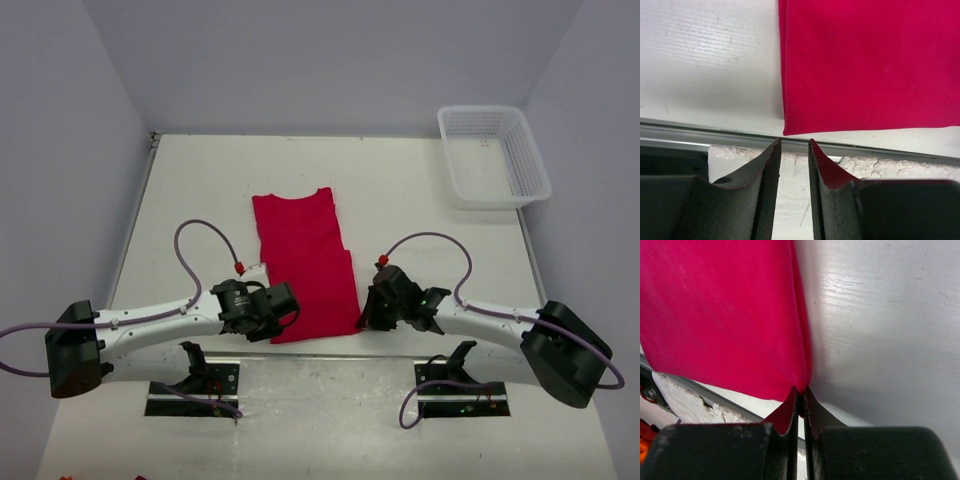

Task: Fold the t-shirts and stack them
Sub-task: Grab one side of the 2/3 rectangular tshirt with both arms

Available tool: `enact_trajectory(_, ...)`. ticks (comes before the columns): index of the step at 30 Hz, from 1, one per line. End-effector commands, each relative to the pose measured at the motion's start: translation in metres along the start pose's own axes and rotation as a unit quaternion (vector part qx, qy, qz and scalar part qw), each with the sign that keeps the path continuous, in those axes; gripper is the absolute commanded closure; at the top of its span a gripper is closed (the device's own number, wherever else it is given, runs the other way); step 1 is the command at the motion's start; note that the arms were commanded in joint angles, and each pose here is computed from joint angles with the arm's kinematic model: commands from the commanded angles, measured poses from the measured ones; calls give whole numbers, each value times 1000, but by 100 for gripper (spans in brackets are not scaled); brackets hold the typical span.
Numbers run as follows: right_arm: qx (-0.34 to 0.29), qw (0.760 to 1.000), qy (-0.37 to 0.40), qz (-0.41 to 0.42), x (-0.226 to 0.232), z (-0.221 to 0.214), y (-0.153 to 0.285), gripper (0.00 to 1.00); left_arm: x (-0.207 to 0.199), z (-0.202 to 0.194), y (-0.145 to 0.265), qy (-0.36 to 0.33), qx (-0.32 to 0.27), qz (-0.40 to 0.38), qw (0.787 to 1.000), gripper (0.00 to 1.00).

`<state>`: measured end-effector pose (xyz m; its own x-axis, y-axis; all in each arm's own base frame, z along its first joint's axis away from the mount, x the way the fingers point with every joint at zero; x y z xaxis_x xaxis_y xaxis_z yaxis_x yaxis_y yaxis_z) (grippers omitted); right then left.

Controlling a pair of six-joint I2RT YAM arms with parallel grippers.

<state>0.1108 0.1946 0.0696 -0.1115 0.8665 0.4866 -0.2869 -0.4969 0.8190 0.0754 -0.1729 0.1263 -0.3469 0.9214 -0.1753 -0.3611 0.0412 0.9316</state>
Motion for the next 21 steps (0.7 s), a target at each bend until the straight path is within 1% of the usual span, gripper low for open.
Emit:
enact_trajectory(1,-1,1000,-2,-26,-8,-2,1,100,-1,-2,7,23,-4,10,1000,70)
enact_trajectory(7,-5,1000,1,-26,-8,-2,3,100,9,-17,-2,32,12,7,999,69)
enact_trajectory(13,-2,1000,2,-22,-8,-3,4,100,12,-21,-15,25,11,20,999,67)
enact_trajectory(21,-1,1000,6,-21,-9,-5,6,100,2,-20,-18,11,5,-11,1000,64)
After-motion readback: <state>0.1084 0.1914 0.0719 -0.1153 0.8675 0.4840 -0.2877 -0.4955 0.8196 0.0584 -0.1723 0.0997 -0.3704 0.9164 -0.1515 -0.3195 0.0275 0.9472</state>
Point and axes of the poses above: each gripper's point midway between its finger pads, its own y axis back along the fingers, its own x axis along the line the jaws close on, z = x × y, the point moved 7 cm from there along y, back along the fingers, and after that the axes turned 7 degrees about y, right-handed, at the moved point
